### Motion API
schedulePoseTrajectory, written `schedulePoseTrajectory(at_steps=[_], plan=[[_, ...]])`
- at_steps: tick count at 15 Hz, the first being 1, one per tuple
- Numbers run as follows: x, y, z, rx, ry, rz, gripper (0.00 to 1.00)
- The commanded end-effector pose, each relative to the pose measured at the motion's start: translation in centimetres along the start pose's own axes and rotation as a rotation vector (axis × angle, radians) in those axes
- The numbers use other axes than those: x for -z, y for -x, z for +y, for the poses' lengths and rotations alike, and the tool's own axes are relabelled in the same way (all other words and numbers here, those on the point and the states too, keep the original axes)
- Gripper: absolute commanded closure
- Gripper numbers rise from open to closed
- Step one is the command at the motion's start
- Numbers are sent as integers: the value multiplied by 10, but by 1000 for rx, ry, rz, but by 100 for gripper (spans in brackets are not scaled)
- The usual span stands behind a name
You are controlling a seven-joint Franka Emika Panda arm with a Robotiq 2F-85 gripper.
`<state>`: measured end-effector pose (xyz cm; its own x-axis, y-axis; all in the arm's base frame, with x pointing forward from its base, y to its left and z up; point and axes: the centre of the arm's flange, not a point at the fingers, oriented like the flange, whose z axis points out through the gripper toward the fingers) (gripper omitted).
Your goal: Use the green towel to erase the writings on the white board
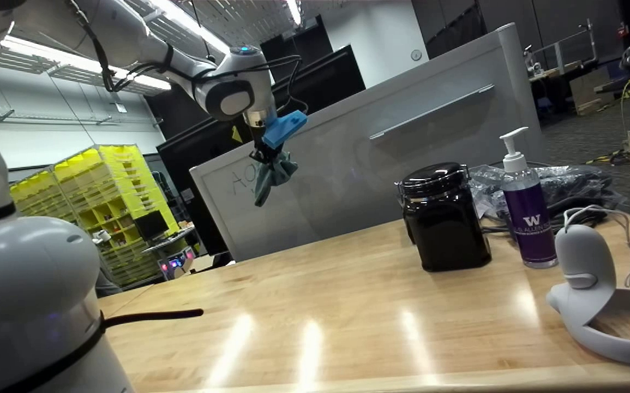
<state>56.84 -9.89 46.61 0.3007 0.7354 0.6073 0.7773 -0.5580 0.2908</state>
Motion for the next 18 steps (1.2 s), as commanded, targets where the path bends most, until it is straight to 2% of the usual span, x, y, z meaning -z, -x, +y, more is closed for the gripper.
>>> schedulePoseTrajectory(at_steps=[1,9,14,18], plan=[[-17,1,6,54,52,45,98],[-43,0,23,123,110,90,98],[-60,6,55,133,193,90,98],[-78,5,55,144,200,100,98]])
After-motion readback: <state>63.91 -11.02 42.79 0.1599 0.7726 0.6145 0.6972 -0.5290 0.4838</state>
